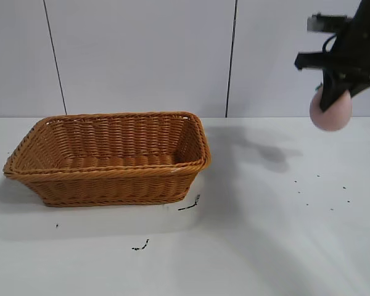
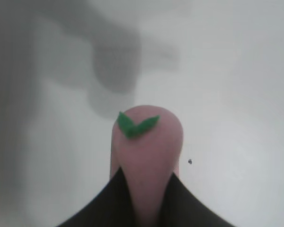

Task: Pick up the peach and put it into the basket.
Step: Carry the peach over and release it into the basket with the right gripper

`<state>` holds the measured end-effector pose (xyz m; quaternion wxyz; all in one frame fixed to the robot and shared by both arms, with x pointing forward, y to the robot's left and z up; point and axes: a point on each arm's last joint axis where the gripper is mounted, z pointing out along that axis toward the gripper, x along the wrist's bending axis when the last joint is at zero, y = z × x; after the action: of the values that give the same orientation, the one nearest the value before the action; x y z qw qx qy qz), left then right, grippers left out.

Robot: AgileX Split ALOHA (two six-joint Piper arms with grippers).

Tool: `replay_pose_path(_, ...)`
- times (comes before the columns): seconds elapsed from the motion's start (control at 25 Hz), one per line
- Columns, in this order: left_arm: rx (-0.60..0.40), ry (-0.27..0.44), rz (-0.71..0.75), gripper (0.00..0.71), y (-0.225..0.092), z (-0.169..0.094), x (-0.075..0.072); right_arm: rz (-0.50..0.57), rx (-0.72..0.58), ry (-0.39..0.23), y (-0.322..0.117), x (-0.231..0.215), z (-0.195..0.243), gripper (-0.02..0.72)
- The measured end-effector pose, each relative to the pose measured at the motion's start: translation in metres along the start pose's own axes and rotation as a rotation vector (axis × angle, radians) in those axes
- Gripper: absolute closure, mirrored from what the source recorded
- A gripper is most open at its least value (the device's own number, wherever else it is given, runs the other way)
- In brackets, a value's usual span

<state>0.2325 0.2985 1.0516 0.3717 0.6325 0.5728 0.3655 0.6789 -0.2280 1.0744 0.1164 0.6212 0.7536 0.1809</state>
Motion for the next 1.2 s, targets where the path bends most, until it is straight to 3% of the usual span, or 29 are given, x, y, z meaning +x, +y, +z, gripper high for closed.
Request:
replay_pose_path(0.44,0.000,0.000,0.000,0.018,0.000,0.000,0.000,-0.281,-0.157,0.163,0.000,0.158,-0.002,0.678)
replay_pose_path(0.68,0.000,0.000,0.000,0.018,0.000,0.000,0.000,-0.372,-0.120,0.209,-0.018,0.215,0.061,0.678)
replay_pose_path(0.92,0.000,0.000,0.000,0.018,0.000,0.000,0.000,-0.386,-0.074,0.203,-0.033,0.227,0.131,0.658)
replay_pose_path(1.0,0.000,0.000,0.000,0.018,0.000,0.000,0.000,-0.386,-0.064,0.200,-0.036,0.228,0.143,0.611)
replay_pose_path(1.08,0.000,0.000,0.000,0.018,0.000,0.000,0.000,-0.387,-0.055,0.198,-0.038,0.228,0.148,0.504)
replay_pose_path(1.16,0.000,0.000,0.000,0.018,0.000,0.000,0.000,-0.392,-0.055,0.198,-0.038,0.228,0.148,0.351)
replay_pose_path(1.2,0.000,0.000,0.000,0.018,0.000,0.000,0.000,-0.395,-0.060,0.198,-0.037,0.228,0.147,0.213)
